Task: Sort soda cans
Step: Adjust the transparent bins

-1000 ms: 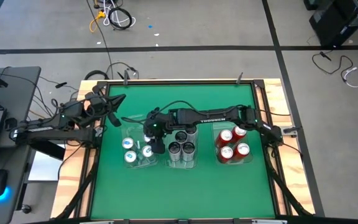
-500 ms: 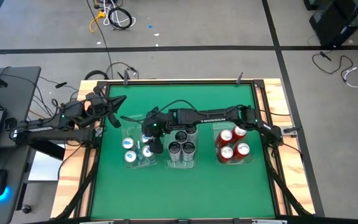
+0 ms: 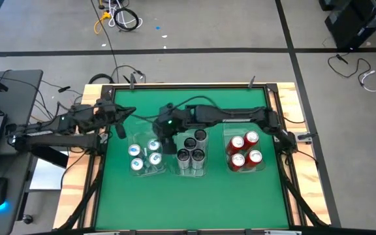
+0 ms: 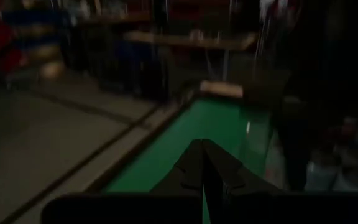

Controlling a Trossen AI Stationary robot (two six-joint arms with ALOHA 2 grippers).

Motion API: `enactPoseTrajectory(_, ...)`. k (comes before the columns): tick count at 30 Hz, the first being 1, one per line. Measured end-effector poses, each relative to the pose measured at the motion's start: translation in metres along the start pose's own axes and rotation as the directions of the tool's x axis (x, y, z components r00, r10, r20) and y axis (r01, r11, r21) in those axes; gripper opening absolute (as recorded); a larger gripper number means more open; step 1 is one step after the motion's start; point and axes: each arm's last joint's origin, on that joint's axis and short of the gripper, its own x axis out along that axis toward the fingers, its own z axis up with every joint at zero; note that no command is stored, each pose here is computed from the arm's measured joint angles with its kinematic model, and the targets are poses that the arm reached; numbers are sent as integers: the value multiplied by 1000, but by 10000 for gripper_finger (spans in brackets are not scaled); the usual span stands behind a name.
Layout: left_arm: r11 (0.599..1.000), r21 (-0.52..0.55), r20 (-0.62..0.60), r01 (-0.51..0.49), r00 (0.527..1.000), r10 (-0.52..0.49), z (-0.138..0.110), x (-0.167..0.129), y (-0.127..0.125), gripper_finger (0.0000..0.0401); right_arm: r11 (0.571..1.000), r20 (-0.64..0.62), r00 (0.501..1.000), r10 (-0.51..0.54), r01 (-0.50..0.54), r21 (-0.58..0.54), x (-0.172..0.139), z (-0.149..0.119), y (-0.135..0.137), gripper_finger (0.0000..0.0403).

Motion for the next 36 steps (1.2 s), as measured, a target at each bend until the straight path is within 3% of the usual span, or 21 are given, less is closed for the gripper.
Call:
enactPoseTrajectory(5, 999, 44, -233, -8, 972, 18, 3, 15, -7, 1, 992, -29, 994, -105, 102, -75, -60, 13, -2, 123)
enactPoseTrajectory(9, 994, 72, -442, 85, 896, -44, -7, 38, -18, 1, 984, -69, 985, -157, 150, -94, -107, 15, -6, 16)
enactPoseTrajectory(13, 988, 112, -591, 103, 806, -17, -23, 62, -27, 0, 981, -141, 971, -194, 188, -55, -140, 9, -14, 15)
enactPoseTrajectory(20, 978, 207, -668, -7, 729, 146, -45, 101, -19, 0, 970, -194, 951, -240, 242, -15, -174, -4, -17, 2)
enactPoseTrajectory(25, 976, 216, -689, 4, 709, 149, -56, 122, -17, 0, 968, -220, 945, -240, 250, 16, -188, -21, -15, 1)
enactPoseTrajectory(29, 984, 173, -705, 49, 704, 89, -63, 135, -14, 0, 963, -242, 939, -243, 263, 53, -190, -42, -15, 0)
enactPoseTrajectory(36, 989, 136, -682, 63, 730, 47, -67, 150, -11, 0, 952, -235, 940, -247, 280, 123, -191, -81, -8, 0)
